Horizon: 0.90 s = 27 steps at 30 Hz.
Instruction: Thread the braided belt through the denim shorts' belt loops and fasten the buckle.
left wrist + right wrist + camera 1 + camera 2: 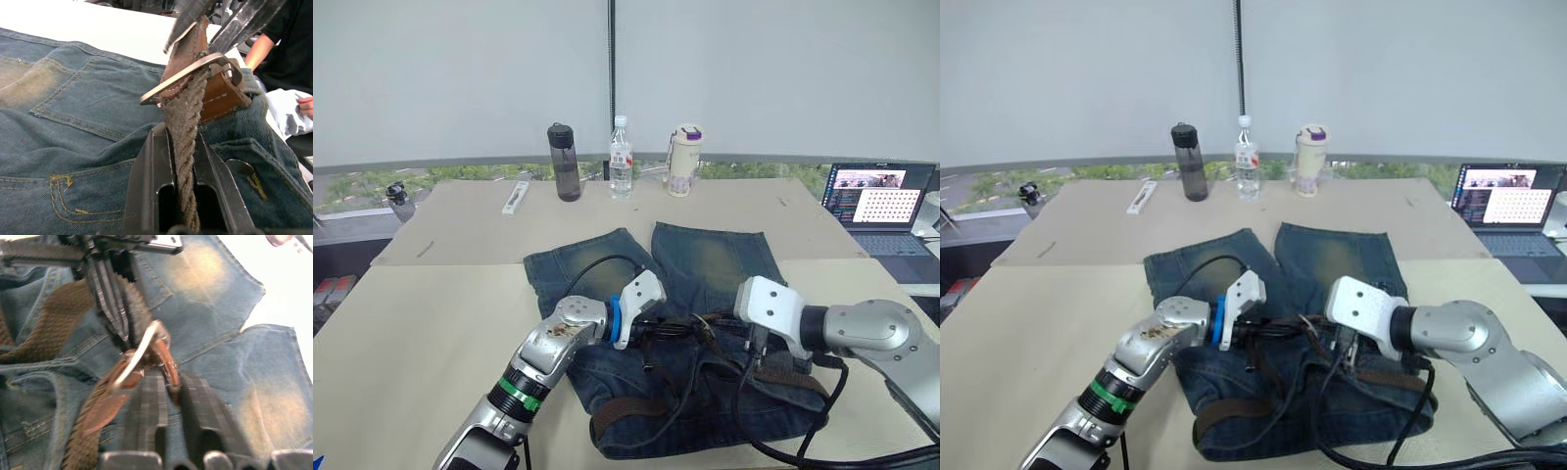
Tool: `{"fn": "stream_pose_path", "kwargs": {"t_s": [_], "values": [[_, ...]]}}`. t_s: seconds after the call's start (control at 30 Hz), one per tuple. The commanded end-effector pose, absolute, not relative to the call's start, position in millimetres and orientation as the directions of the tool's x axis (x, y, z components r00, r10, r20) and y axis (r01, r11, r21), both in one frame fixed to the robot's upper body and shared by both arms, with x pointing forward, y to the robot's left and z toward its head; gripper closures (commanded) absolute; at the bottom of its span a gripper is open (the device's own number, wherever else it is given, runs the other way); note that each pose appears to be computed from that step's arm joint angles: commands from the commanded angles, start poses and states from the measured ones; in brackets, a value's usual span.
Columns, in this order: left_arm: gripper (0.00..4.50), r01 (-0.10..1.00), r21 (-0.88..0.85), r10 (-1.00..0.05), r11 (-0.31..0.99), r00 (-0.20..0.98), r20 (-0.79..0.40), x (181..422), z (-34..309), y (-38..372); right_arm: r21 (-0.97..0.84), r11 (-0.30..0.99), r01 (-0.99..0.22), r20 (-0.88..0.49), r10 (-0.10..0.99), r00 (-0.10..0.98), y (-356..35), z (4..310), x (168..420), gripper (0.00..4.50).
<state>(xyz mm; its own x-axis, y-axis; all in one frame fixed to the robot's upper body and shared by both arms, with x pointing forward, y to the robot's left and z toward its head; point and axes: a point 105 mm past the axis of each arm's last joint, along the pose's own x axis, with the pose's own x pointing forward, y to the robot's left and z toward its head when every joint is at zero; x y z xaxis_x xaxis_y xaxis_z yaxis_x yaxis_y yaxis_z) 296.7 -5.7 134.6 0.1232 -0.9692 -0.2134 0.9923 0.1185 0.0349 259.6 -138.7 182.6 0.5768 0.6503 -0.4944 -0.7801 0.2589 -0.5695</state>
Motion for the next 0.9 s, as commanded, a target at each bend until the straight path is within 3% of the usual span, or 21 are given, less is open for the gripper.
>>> {"fn": "stream_pose_path", "kwargs": {"t_s": [0.03, 0.1, 0.13, 0.3, 0.33, 0.4, 0.6, 0.73, 0.83, 0.9], "values": [[4.50, 0.993, 0.076, -0.982, 0.094, 0.105, -0.156, 292, 152, -4, -0.647, 0.199, -0.736, -0.484, 0.639, 0.599, -141, 193, 260, 4.48], [3.72, 0.994, -0.015, -0.987, 0.108, 0.105, -0.123, 293, 158, 10, -0.726, 0.138, -0.673, -0.492, 0.579, 0.650, -156, 203, 265, 4.50], [3.54, 0.992, -0.037, -0.988, 0.122, 0.117, -0.104, 296, 162, 16, -0.751, 0.113, -0.650, -0.491, 0.563, 0.665, -161, 210, 266, 4.50], [1.85, 0.981, -0.090, -0.986, 0.169, 0.168, -0.022, 314, 187, 30, -0.848, 0.007, -0.529, -0.437, 0.555, 0.708, -169, 261, 263, 4.50], [1.85, 0.981, -0.098, -0.986, 0.168, 0.169, 0.001, 318, 193, 28, -0.871, -0.018, -0.490, -0.421, 0.543, 0.727, -172, 276, 264, 4.50], [2.40, 0.980, -0.112, -0.985, 0.163, 0.167, 0.030, 321, 200, 24, -0.894, -0.077, -0.441, -0.412, 0.525, 0.744, -174, 293, 264, 4.50], [4.46, 0.979, -0.167, -0.985, 0.118, 0.137, 0.104, 318, 214, 17, -0.915, -0.176, -0.363, -0.401, 0.508, 0.763, -175, 325, 264, 4.50], [4.46, 0.974, -0.204, -0.977, 0.097, 0.133, 0.166, 319, 231, 20, -0.903, -0.264, -0.339, -0.427, 0.461, 0.778, -187, 347, 262, 4.50], [4.46, 0.970, -0.219, -0.970, 0.102, 0.146, 0.194, 325, 240, 22, -0.863, -0.335, -0.377, -0.501, 0.484, 0.718, -181, 344, 256, 4.50], [4.46, 0.967, -0.227, -0.963, 0.118, 0.167, 0.210, 330, 241, 24, -0.871, -0.366, -0.327, -0.479, 0.489, 0.729, -179, 361, 259, 4.50]]}}
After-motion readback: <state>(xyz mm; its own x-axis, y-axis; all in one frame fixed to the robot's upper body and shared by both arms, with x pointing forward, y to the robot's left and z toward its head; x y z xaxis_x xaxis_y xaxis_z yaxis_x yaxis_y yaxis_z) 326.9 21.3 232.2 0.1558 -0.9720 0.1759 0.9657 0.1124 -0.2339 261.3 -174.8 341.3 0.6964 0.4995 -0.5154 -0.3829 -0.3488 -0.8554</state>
